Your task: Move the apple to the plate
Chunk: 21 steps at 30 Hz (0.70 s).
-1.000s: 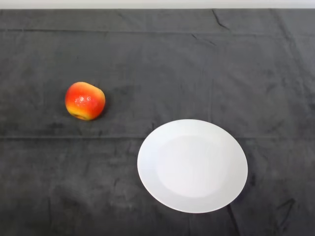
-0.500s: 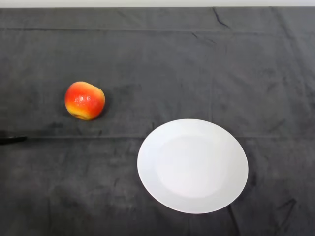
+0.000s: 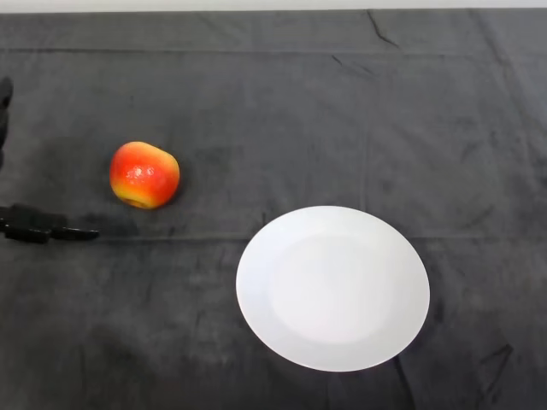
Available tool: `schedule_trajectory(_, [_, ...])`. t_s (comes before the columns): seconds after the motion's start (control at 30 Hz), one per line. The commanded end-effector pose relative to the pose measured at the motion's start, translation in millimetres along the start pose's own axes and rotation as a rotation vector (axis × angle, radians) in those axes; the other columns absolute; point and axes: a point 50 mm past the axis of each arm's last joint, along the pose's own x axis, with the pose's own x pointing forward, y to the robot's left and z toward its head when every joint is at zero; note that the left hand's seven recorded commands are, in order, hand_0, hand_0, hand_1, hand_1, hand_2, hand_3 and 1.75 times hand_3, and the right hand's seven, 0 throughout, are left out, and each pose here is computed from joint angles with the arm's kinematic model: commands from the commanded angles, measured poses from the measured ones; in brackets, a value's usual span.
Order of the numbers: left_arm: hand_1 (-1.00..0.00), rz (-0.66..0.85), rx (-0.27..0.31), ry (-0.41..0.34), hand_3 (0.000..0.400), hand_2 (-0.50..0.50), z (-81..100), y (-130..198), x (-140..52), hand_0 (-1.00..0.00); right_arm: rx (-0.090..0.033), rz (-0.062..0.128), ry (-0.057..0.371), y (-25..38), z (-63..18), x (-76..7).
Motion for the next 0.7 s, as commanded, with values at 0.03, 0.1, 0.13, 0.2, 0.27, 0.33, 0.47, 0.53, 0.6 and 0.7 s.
schedule_trajectory(0.03, [0.00,-0.009,0.044,-0.082,0.000,0.00,29.8,0.2,18.0,0.00,-0.008,0.022,-0.029,6.7,10.1,-1.6])
schedule_trajectory(0.1, [0.00,-0.022,0.050,-0.080,0.000,0.00,31.6,-6.5,20.6,0.00,-0.008,0.022,-0.029,6.7,10.1,-1.6])
schedule_trajectory(0.13, [0.00,-0.030,0.053,-0.078,0.000,0.00,32.3,-9.6,21.7,0.00,-0.008,0.022,-0.029,6.7,10.1,-1.6])
schedule_trajectory(0.2, [0.00,-0.045,0.061,-0.073,0.000,0.00,33.5,-15.5,23.8,0.00,-0.008,0.022,-0.029,6.7,10.1,-1.6])
schedule_trajectory(0.27, [0.00,-0.062,0.070,-0.067,0.000,0.00,34.5,-19.8,25.5,0.00,-0.008,0.022,-0.029,6.7,10.1,-1.7])
schedule_trajectory(0.33, [0.00,-0.079,0.080,-0.059,0.000,0.00,34.9,-22.5,26.7,0.00,-0.008,0.022,-0.029,6.7,10.1,-1.7])
schedule_trajectory(0.47, [0.00,-0.107,0.099,-0.041,0.000,0.00,35.3,-24.7,28.6,0.00,-0.008,0.022,-0.029,6.7,10.1,-1.7])
schedule_trajectory(0.53, [0.00,-0.119,0.106,-0.027,0.000,0.00,34.2,-27.0,29.1,0.00,-0.007,0.022,-0.029,6.7,10.1,-1.7])
schedule_trajectory(0.6, [0.00,-0.131,0.113,-0.011,0.000,0.00,33.0,-29.0,29.5,0.00,-0.007,0.022,-0.029,6.7,10.1,-1.7])
schedule_trajectory(0.7, [0.00,-0.146,0.122,0.016,0.000,0.00,31.1,-32.1,30.4,0.00,-0.007,0.022,-0.029,6.8,10.1,-1.7])
